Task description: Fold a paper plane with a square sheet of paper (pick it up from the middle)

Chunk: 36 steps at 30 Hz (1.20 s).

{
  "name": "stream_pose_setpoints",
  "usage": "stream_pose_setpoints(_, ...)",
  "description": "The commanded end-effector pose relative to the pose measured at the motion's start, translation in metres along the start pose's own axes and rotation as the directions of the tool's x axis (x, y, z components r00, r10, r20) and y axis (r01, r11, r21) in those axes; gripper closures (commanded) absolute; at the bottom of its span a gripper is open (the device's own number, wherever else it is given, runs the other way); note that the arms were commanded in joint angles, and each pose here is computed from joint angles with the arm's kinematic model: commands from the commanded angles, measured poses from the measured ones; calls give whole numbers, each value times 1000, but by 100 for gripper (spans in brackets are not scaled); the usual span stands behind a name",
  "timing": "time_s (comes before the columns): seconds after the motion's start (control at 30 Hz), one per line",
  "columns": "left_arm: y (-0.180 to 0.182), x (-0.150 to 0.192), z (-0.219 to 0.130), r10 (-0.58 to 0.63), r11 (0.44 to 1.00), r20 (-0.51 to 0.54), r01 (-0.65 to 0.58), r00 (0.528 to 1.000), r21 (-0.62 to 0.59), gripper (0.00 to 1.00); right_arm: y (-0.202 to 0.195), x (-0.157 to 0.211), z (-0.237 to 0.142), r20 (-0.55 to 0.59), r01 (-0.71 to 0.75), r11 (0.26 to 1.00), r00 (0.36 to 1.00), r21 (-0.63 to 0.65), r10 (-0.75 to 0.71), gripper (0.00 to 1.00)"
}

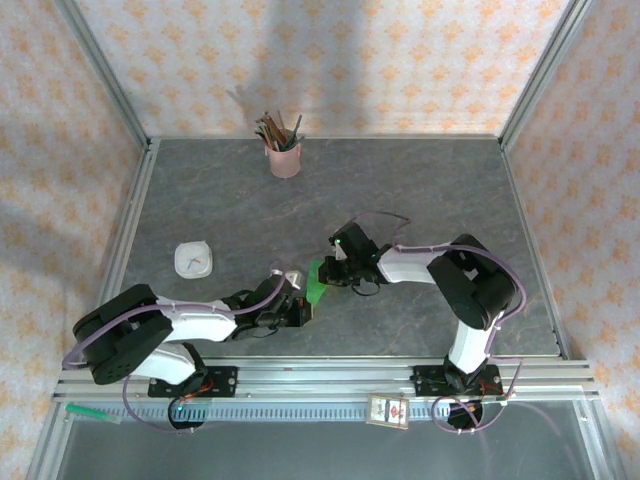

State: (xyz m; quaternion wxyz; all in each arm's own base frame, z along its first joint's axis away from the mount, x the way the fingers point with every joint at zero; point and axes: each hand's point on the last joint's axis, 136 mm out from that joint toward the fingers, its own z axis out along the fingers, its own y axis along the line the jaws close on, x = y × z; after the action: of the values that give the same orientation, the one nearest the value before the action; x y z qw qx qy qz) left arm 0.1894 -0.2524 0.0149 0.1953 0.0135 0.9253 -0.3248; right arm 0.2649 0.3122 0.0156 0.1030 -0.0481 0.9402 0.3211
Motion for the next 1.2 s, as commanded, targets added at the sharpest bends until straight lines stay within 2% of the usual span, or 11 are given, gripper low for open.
stream_pose_setpoints(0.0,47,46,-7,-24,988,-158,-1,987,-157,100,-80,40,14,-89,-65,956,992,285,93,89)
stream_pose_setpoints(0.87,62,80,-27,4,968,-271,-72,963,-241,100,-84,41,17,-101,-68,948,989,310,104,90)
stream_pose_setpoints(1.17,48,72,-36,48,968,-267,-110,962,-223,100,-85,42,17,-102,-68,947,989,314,105,90)
